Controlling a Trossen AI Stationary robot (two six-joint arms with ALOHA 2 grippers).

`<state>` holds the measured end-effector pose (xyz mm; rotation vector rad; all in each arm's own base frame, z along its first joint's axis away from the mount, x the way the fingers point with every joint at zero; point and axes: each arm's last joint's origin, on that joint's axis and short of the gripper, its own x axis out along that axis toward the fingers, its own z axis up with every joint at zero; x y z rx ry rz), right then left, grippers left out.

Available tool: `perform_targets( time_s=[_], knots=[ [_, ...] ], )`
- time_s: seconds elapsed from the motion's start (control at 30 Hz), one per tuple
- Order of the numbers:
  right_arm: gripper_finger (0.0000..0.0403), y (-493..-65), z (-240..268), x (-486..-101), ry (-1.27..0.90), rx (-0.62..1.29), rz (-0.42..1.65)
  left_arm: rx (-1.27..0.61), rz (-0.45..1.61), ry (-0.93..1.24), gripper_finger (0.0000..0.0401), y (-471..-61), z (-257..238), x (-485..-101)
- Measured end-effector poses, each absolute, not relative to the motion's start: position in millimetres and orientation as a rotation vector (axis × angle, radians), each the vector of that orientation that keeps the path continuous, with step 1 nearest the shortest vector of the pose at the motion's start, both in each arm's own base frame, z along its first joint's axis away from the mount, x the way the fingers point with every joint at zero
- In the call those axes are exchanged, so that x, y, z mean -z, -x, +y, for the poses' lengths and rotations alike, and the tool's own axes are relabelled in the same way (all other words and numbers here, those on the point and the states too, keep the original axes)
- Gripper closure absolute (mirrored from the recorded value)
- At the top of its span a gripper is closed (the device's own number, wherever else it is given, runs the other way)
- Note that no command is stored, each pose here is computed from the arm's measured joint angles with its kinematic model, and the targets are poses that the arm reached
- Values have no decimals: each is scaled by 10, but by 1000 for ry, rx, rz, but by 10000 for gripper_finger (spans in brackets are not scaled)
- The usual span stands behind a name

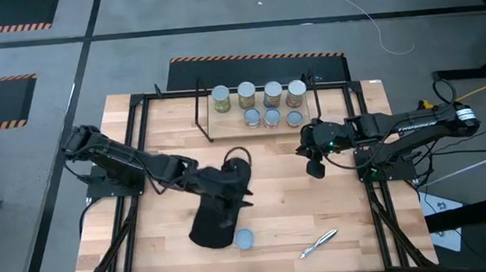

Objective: Pick and place cans onto a shelf
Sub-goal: Put the canned mix fruit on the shelf

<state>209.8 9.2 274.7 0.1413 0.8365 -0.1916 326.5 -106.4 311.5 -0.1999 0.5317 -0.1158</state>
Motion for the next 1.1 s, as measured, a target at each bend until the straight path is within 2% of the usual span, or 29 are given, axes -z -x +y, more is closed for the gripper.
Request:
perform_targets(
  time_s=[0.17,0.53,0.93,1.1],
  knots=[
    [351,-2098,92,-2747,-120,182,839,56,716,329,265,-3301,-1240,-2993],
    [351,-2097,92,-2746,-119,180,840,-88,937,761,266,-3348,-1476,-2643],
    [351,-2099,92,-2746,-71,159,843,-156,1028,748,266,-3490,-1505,-2282],
    [351,-2099,92,-2747,-72,159,842,-156,1031,741,266,-3483,-1529,-2269]
  ],
)
